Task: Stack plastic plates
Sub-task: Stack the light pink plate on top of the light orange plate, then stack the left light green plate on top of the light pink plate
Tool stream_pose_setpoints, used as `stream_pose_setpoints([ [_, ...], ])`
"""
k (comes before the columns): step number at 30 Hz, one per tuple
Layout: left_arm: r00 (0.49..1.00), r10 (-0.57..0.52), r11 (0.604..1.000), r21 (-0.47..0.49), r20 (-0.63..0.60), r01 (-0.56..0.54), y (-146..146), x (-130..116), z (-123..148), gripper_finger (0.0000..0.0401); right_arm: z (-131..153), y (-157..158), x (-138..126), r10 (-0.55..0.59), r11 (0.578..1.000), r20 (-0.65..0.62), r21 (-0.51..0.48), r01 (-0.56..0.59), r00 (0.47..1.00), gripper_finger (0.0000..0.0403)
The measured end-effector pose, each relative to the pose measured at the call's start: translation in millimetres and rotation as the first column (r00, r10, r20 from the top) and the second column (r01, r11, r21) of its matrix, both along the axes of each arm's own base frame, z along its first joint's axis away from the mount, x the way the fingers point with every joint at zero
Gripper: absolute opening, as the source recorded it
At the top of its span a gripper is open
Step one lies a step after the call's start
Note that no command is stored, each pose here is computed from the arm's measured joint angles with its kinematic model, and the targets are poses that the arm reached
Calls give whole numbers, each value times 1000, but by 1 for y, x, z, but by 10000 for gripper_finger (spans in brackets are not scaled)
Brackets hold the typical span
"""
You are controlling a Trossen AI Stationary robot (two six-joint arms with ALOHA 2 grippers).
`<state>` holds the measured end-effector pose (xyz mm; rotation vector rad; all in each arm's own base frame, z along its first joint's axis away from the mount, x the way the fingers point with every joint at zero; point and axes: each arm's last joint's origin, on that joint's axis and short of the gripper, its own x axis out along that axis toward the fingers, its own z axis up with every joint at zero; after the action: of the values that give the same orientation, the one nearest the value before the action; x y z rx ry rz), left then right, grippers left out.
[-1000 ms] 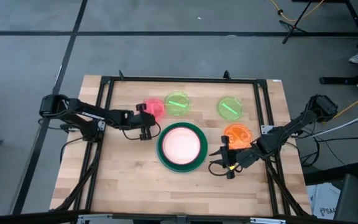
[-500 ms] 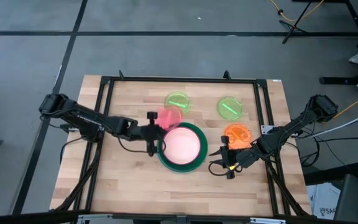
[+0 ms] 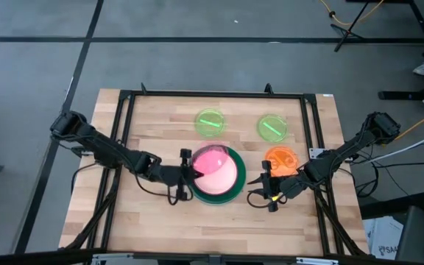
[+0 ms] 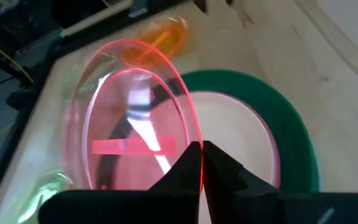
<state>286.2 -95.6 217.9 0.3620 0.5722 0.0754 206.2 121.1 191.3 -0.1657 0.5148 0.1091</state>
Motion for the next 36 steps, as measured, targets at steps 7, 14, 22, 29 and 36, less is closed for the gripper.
stream_pose_setpoints([
  [7,998,-9,1000,16,-56,10,-10,19,-26,2,0,0,0,0,1000,0,0,0,1000,117],
  [14,990,-20,999,37,-141,25,-16,34,-53,5,0,0,0,1,1000,-1,1,-1,1000,117],
  [22,990,21,999,-44,-143,-28,-17,36,-58,7,0,0,0,2,1000,-2,1,-2,1000,117],
  [29,989,35,996,-77,-141,-46,-15,36,-58,21,0,0,0,2,1000,-2,3,-2,1000,117],
  [36,988,26,988,-149,-153,-49,-12,38,-59,84,0,0,0,1,1000,-2,3,-1,1000,117],
])
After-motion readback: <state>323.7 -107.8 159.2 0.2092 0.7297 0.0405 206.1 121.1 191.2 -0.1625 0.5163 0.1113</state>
